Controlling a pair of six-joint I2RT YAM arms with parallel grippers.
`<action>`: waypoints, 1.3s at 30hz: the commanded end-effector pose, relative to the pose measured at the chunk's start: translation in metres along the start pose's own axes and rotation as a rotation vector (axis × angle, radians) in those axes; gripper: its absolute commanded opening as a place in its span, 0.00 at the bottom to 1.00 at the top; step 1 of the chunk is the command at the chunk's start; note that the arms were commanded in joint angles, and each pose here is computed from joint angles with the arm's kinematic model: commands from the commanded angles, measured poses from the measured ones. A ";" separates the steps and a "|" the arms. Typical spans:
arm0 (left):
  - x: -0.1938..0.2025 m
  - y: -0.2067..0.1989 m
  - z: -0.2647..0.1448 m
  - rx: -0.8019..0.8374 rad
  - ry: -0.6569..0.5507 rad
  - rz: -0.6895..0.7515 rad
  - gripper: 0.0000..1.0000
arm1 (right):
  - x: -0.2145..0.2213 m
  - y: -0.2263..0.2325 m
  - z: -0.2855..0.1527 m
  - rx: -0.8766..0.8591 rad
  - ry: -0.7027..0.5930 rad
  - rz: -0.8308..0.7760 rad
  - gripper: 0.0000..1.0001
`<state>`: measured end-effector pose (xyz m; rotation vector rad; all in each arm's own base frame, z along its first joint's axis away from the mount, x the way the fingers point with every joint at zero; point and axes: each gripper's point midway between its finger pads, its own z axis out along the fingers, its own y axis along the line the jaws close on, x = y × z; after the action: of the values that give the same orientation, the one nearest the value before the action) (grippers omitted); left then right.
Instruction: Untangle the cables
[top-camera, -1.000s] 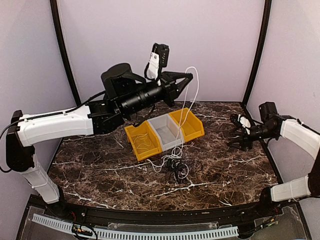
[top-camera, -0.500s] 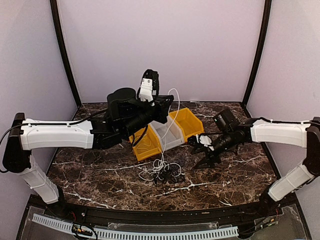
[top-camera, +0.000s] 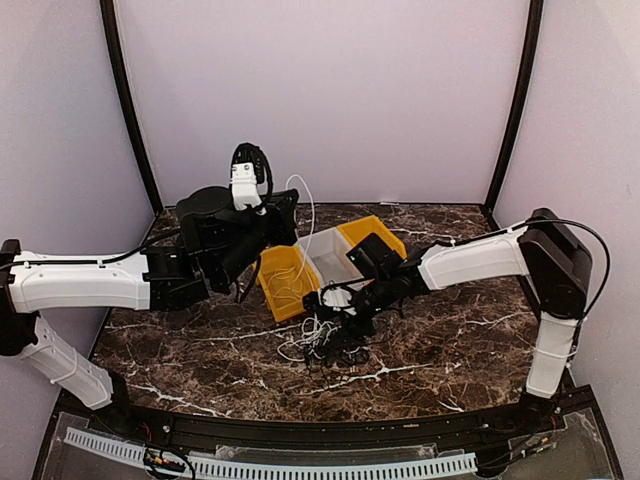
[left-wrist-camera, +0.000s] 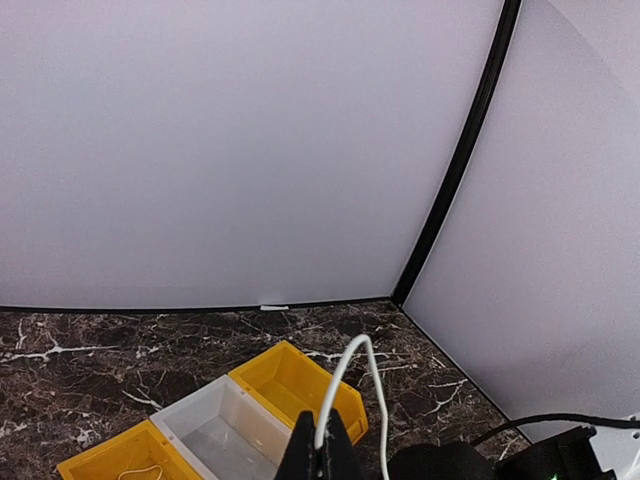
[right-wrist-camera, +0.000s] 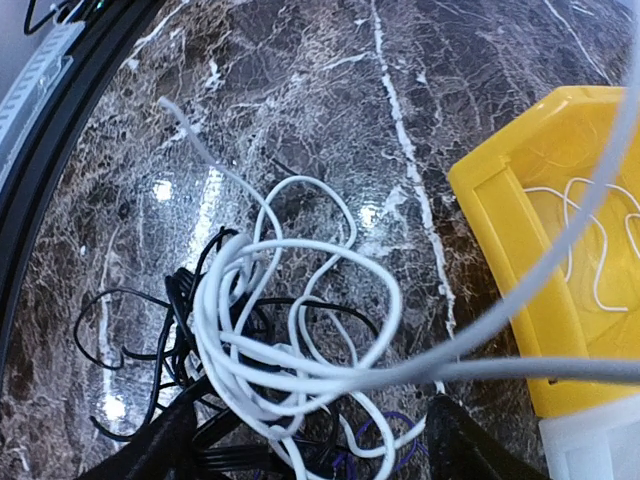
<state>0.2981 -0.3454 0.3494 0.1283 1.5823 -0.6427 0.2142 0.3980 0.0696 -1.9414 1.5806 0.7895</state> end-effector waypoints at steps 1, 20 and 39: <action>-0.029 0.013 -0.017 -0.052 -0.084 -0.018 0.00 | -0.003 -0.009 0.015 0.011 0.005 0.011 0.59; -0.234 0.009 -0.095 -0.126 -0.414 0.314 0.00 | 0.175 -0.020 -0.133 0.241 0.278 0.347 0.00; -0.322 0.008 -0.137 -0.152 -0.553 0.331 0.00 | 0.233 -0.038 -0.169 0.370 0.282 0.526 0.00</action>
<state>0.2251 -0.1834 0.6393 0.0975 1.0423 -0.2540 0.3091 0.1382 0.0331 -1.4574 2.2246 0.3977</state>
